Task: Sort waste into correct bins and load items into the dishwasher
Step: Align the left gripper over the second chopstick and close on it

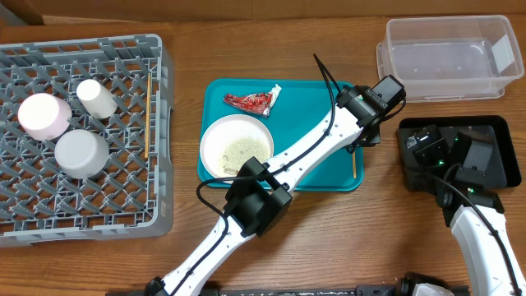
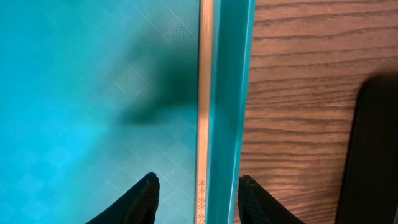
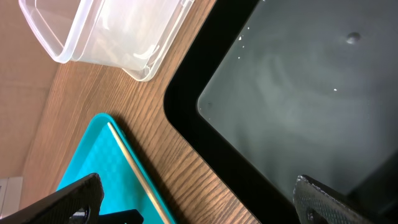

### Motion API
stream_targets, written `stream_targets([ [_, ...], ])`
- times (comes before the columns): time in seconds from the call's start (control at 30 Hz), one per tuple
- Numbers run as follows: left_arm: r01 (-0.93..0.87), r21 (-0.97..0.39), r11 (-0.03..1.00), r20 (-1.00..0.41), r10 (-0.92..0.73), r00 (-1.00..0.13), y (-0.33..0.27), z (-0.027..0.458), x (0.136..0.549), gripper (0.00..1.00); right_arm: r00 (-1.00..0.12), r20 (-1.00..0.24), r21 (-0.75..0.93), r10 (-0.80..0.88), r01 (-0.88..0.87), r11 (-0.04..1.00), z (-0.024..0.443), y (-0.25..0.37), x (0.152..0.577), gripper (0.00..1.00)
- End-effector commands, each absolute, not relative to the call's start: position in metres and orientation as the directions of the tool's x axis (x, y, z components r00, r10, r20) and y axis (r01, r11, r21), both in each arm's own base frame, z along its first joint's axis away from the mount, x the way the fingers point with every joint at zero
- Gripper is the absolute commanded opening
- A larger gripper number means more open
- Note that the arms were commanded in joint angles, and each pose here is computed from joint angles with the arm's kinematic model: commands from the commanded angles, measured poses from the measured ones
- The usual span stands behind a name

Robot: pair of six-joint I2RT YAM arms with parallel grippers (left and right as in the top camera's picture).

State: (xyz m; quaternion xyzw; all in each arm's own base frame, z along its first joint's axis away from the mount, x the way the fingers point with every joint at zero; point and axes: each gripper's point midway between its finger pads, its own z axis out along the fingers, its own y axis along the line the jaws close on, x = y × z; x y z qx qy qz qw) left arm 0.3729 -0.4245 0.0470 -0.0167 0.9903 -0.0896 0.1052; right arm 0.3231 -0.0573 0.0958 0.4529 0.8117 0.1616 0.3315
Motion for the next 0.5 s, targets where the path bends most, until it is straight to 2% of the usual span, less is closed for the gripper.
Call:
stream_targets([
  [0.0, -0.035, -0.149, 0.988, -0.235, -0.069, -0.97, -0.4199, 0.0418, 0.3788, 0.44, -0.353, -0.413, 0.583, 0.839, 0.606, 0.542, 0.1101, -0.0595, 0.3304, 1.0],
  [0.47, -0.037, -0.134, 0.99, -0.245, -0.07, -0.967, -0.4172, 0.0412, 0.3803, 0.43, -0.353, -0.414, 0.582, 0.839, 0.606, 0.542, 0.1101, -0.0597, 0.3303, 1.0],
])
